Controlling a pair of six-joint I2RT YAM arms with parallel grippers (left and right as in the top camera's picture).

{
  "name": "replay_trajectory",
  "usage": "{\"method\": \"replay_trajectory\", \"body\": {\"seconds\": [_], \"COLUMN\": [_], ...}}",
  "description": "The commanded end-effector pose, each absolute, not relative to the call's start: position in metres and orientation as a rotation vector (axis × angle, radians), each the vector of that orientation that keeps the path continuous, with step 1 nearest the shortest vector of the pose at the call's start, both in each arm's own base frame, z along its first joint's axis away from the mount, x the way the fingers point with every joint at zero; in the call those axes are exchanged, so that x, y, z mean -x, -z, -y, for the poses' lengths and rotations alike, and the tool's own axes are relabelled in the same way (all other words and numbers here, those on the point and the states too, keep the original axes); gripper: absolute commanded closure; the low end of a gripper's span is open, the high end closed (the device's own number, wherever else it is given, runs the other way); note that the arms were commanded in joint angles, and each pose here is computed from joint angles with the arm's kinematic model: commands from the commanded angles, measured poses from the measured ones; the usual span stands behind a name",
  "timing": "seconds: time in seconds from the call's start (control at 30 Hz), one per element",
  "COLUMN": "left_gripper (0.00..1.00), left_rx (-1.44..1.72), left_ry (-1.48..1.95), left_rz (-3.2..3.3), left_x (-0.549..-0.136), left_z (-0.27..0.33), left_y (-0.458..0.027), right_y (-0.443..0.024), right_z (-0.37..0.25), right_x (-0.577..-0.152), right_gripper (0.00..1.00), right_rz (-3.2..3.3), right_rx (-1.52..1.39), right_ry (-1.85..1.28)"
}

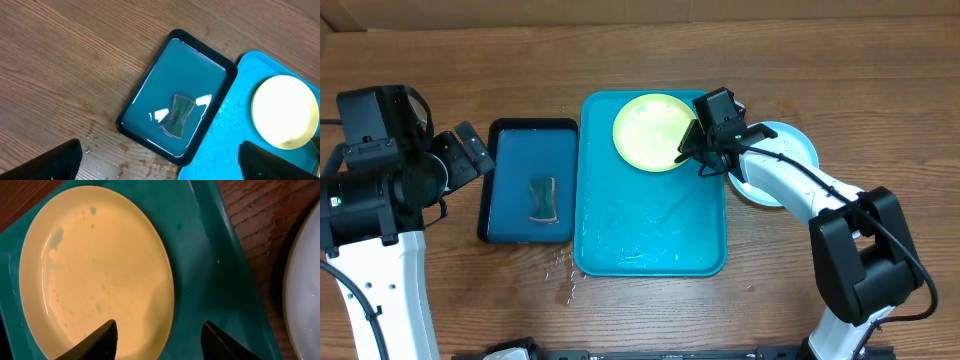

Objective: Clean dirty plates on tray and stack at the side

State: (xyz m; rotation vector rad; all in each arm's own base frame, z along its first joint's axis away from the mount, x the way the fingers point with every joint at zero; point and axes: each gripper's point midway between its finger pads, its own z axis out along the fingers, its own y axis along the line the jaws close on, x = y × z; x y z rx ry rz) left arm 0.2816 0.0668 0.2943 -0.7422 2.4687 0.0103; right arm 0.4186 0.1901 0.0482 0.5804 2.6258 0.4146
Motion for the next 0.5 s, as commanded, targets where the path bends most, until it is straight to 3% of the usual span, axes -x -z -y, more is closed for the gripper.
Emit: {"method": "replay_trajectory", "body": {"seconds": [0.0, 0.13, 0.27, 0.37, 0.47], "left_gripper": [0.0, 0.0, 0.0, 0.0, 0.0], "left_rx": [0.772, 0.772, 0.772, 0.772, 0.772], "left_ry": [-0.006, -0.006, -0.006, -0.006, -0.006], "left_rz": [-2.456, -2.456, -2.456, -2.456, -2.456], "left_x": [-0.283, -0.283, -0.283, -0.283, -0.283], "left_z": [-0.068, -0.068, -0.068, -0.068, -0.068], "left_y": [-0.295, -0.295, -0.295, -0.295, -0.295], "right_y": [-0.031, -0.02, -0.011, -0.01, -0.011], "right_z": [-0.185, -0.191, -0.196, -0.197, -0.197], "right_x": [-0.419, -0.421, -0.423, -0.424, -0.426], "right_gripper": [0.45, 0.46, 0.56, 0.71, 0.93], "right_rz": [-2.64, -2.657, -2.665, -2.663, -2.654], "right_rx": [-0.618, -0.616, -0.61, -0.609, -0.607], "right_ry": [-0.379, -0.411, -0.44, -0.442, -0.447]}}
